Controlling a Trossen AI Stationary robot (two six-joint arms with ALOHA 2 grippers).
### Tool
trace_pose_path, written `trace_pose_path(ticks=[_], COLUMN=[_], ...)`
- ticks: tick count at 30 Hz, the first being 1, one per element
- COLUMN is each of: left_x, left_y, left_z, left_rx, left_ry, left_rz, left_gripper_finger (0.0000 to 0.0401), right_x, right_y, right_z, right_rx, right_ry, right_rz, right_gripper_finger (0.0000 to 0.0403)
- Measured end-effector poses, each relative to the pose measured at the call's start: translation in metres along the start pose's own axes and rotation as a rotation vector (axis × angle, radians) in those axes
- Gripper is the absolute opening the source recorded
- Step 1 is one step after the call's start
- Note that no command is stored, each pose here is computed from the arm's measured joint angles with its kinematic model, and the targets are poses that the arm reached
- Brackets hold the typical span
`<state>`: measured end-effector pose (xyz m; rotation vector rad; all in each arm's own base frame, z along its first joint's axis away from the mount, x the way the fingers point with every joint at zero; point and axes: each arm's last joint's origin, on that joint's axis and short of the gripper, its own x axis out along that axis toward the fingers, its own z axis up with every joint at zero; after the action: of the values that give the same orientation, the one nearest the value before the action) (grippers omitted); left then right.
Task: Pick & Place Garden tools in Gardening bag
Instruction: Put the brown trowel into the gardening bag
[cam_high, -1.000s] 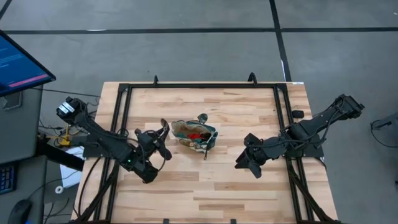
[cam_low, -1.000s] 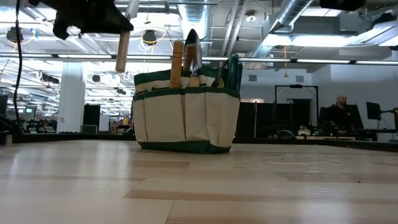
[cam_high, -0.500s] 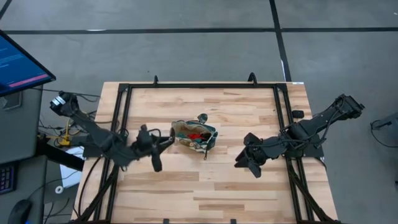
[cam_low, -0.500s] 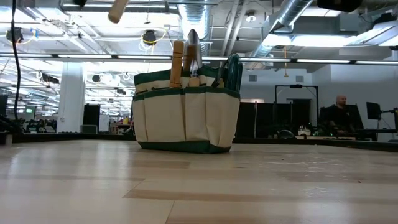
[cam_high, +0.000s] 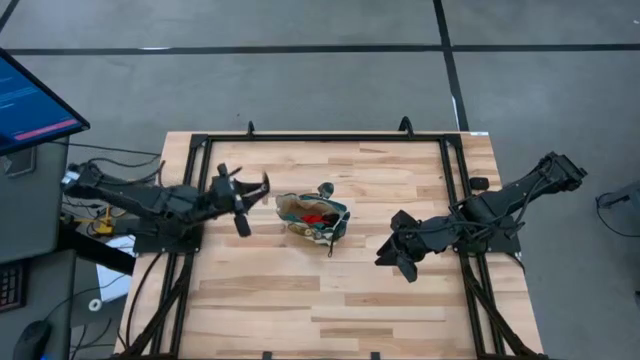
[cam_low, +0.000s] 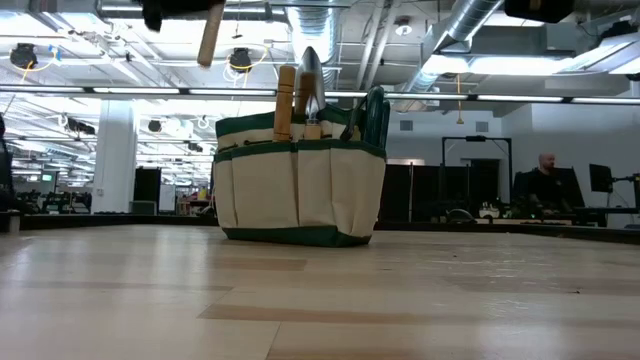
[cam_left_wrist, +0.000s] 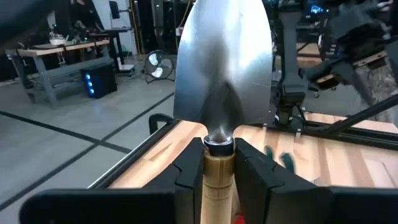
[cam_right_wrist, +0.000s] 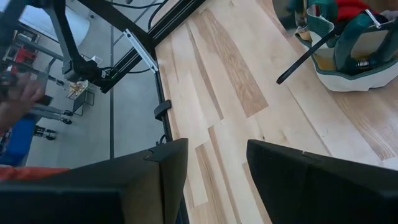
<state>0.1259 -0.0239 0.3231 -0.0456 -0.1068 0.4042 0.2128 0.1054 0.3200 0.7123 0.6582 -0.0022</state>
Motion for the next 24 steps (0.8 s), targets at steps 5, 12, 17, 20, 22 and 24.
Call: trace_pose_path(ticks=[5, 12, 17, 20, 22, 24], left_x=[-0.006, -0.001, 0.002, 0.004, 0.007, 0.012], left_y=[0.021, 0.031, 0.04, 0.045, 0.046, 0.047], left_z=[-0.032, -0.078, -0.101, -0.105, -0.105, -0.109], left_rx=[-0.048, -0.087, -0.11, -0.119, -0.125, -0.13], left_ry=[-0.056, -0.121, -0.148, -0.187, -0.203, -0.18], left_rz=[0.011, 0.016, 0.067, 0.079, 0.062, 0.047], left_gripper_finger=[0.0061, 0.0061, 0.0061, 0.0061, 0.0061, 0.0061], right_x=[0.0, 0.0, 0.0, 0.001, 0.001, 0.001], right_y=[0.0, 0.0, -0.001, -0.002, -0.003, -0.004], right_z=[0.0, 0.0, 0.002, 0.003, 0.005, 0.007], right_rx=[0.007, 0.028, 0.067, 0.071, 0.075, 0.08], right_ry=[-0.001, -0.003, -0.008, -0.014, -0.018, -0.025], right_rz=[0.0, 0.002, -0.002, -0.003, -0.006, -0.011], right_gripper_finger=[0.0159, 0.0159, 0.0159, 0.0159, 0.0159, 0.0159])
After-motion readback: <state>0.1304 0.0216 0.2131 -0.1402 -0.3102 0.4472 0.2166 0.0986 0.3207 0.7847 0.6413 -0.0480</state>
